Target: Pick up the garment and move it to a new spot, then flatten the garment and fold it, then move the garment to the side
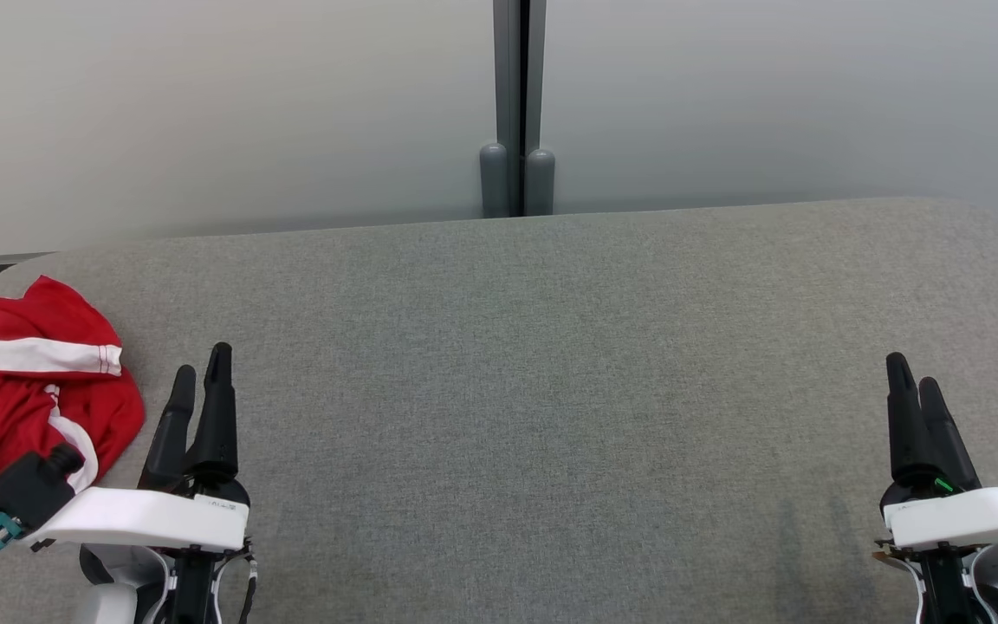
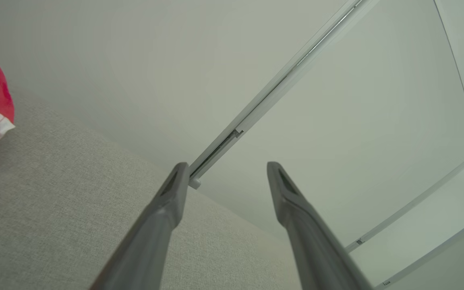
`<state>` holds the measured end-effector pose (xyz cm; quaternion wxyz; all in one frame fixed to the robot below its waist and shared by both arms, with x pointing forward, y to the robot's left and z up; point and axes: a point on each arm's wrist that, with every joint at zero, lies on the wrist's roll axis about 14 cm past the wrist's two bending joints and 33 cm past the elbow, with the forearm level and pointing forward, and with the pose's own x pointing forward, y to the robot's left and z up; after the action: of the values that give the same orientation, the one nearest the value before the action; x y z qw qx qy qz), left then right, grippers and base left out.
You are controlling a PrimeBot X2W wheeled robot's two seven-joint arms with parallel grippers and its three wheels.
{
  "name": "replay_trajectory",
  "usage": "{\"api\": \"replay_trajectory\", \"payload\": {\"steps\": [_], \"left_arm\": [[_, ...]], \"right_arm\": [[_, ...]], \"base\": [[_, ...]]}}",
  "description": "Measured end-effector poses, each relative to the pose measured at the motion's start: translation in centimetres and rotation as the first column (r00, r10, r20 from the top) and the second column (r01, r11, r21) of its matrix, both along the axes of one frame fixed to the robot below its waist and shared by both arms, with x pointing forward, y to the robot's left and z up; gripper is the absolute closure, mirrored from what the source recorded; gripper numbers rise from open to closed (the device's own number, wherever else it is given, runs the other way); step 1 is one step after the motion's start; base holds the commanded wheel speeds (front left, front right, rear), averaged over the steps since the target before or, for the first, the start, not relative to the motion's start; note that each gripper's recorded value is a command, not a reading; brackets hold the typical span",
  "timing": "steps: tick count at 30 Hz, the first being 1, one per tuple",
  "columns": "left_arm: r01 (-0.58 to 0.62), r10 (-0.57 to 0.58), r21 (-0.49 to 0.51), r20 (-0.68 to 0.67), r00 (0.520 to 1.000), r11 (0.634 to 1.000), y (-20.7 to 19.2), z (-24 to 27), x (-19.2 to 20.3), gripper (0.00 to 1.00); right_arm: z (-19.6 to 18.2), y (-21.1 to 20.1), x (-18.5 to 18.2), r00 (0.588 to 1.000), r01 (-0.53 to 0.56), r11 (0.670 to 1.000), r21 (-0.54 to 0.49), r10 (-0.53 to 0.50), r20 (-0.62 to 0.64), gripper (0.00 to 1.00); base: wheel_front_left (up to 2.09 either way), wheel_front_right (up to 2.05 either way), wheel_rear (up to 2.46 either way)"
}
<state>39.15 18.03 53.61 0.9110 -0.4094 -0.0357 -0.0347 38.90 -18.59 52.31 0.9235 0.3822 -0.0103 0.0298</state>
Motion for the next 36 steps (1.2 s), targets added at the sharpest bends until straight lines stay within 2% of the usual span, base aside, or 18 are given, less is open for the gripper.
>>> {"api": "replay_trajectory", "payload": {"steps": [17, 36], "left_arm": [[-0.016, 0.012, 0.232, 0.016, 1.0, 0.973, -0.1, -0.4, -0.7, 0.0], [0.002, -0.005, 0.454, 0.005, 1.0, 0.891, -0.8, -1.8, -1.4, 0.0]], "right_arm": [[-0.2, 0.9, -0.5, 1.0, -0.023, 0.979, -0.204, 0.024, 0.005, 0.0], [-0.8, 1.6, -1.1, 0.999, -0.05, 0.913, -0.406, 0.049, -0.011, 0.0]], "base": [[0.0, 0.0, 0.0], [0.0, 0.0, 0.0]]}}
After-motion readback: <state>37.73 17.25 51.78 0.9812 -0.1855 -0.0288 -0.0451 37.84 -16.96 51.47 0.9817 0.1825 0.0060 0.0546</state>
